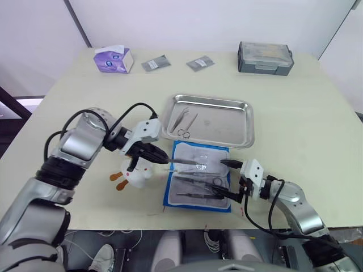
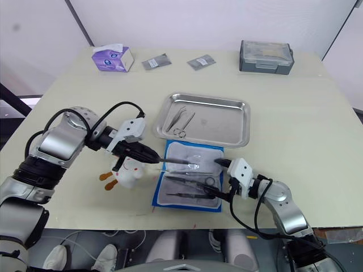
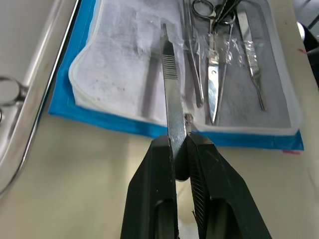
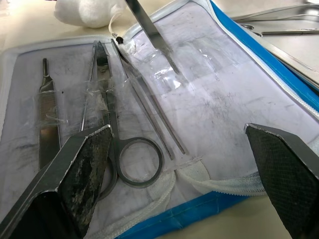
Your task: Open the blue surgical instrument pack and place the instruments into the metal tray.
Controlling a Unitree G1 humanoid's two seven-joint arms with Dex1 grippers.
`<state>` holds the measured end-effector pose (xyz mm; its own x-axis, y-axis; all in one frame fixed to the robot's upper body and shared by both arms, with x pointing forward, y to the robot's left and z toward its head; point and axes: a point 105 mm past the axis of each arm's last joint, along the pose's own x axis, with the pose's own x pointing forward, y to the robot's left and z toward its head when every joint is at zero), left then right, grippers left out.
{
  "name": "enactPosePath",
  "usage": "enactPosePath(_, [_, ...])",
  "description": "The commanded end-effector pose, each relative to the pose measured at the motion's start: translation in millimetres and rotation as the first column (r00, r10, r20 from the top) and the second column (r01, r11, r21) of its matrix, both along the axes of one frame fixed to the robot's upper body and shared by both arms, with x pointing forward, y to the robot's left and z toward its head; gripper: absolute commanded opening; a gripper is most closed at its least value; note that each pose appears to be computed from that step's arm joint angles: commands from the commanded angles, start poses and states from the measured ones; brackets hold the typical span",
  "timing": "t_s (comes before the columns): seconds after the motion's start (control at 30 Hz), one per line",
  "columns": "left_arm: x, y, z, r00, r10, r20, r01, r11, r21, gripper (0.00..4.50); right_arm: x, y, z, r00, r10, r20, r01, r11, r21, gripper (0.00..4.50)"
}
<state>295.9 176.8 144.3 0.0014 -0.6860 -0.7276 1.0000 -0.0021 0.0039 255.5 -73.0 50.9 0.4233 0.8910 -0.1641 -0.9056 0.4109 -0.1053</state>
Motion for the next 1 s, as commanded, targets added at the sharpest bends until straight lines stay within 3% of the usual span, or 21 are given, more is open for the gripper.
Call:
enactPosePath(0.03, [-13.3, -4.1, 13.8, 0.995, -0.101, -0.009, 0.1, 0.995, -0.019, 0.02, -14.0, -0.5, -41.8, 0.988, -0.007, -0.153, -0.005, 0.997, -0.076, 4.5])
enactPosePath(0.57, [-20.0, 30.3, 20.6, 0.999, -0.041, -0.016, 0.041, 0.998, 0.052, 0.02, -12.9, -1.7, -42.0, 0.988, -0.005, -0.152, -0.006, 0.997, -0.076, 4.5])
enactPosePath(0.8, [-6.3, -2.2, 47.6, 0.999, 0.021, 0.025, -0.016, 0.984, -0.18, 0.02, -13.7, -2.0, -43.1, 0.988, -0.003, -0.155, -0.01, 0.997, -0.078, 4.5])
enactPosePath(0.97, [10.0, -26.8, 64.2, 0.986, 0.168, -0.021, -0.166, 0.931, -0.325, 0.02, -13.2, -1.9, -42.7, 0.988, -0.002, -0.154, -0.01, 0.997, -0.078, 4.5])
enactPosePath(1.0, [21.5, -34.1, 65.6, 0.969, 0.248, -0.017, -0.237, 0.898, -0.372, 0.02, -12.9, -1.6, -42.4, 0.988, -0.002, -0.153, -0.01, 0.997, -0.077, 4.5])
